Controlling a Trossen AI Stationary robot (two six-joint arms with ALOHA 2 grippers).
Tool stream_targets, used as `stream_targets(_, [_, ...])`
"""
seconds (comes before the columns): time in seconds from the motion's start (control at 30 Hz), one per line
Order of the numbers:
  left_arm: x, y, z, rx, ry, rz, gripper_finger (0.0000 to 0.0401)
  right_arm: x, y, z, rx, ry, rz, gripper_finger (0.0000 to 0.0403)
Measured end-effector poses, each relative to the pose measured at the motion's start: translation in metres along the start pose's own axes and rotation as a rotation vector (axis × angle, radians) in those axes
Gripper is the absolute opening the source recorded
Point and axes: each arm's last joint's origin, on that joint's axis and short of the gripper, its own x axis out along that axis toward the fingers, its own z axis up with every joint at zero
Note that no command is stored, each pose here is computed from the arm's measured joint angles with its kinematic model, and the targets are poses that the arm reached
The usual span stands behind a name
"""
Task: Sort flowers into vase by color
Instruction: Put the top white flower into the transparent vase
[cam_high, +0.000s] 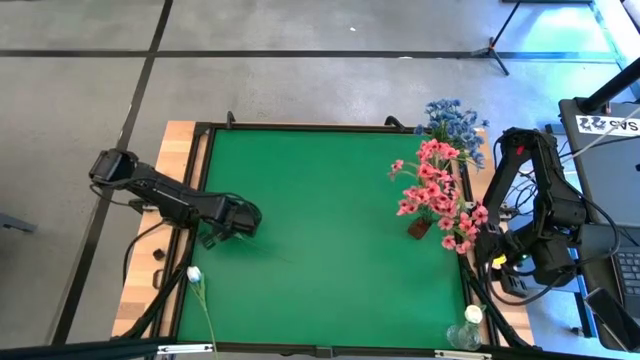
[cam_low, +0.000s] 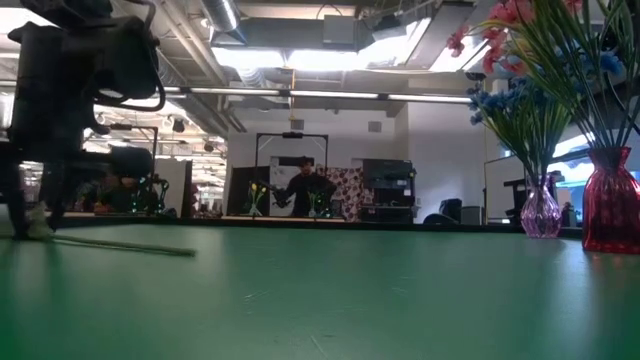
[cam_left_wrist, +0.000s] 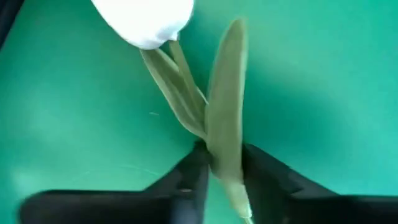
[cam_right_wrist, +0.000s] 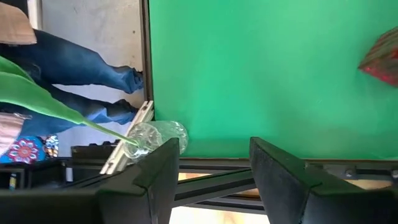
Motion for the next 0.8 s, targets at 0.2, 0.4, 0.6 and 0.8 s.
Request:
stream_targets(0.2, [-0.018, -0.009, -0.018, 0.088, 0.011, -0.143, 0.0010, -0.002, -0.003, 0.000, -0.017, -0.007, -0.015, 0.0195])
stream_targets(0.4, [-0.060, -0.027, -0.047, 0.095, 0.005, -0.511, 0.0011, -0.022, -0.001, 0.007, -0.031, -0.021, 0.032, 0.0195])
stream_targets(0.6, [-0.089, -0.045, -0.082, 0.151, -0.020, -0.856, 0.0009, -0.054, 0.006, 0.020, -0.062, -0.140, 0.134, 0.0195])
stream_targets(0.8, [-0.103, -0.073, -0.134, 0.247, -0.029, -1.044, 0.0008, -0.076, 0.010, 0.028, -0.104, -0.226, 0.204, 0.0195])
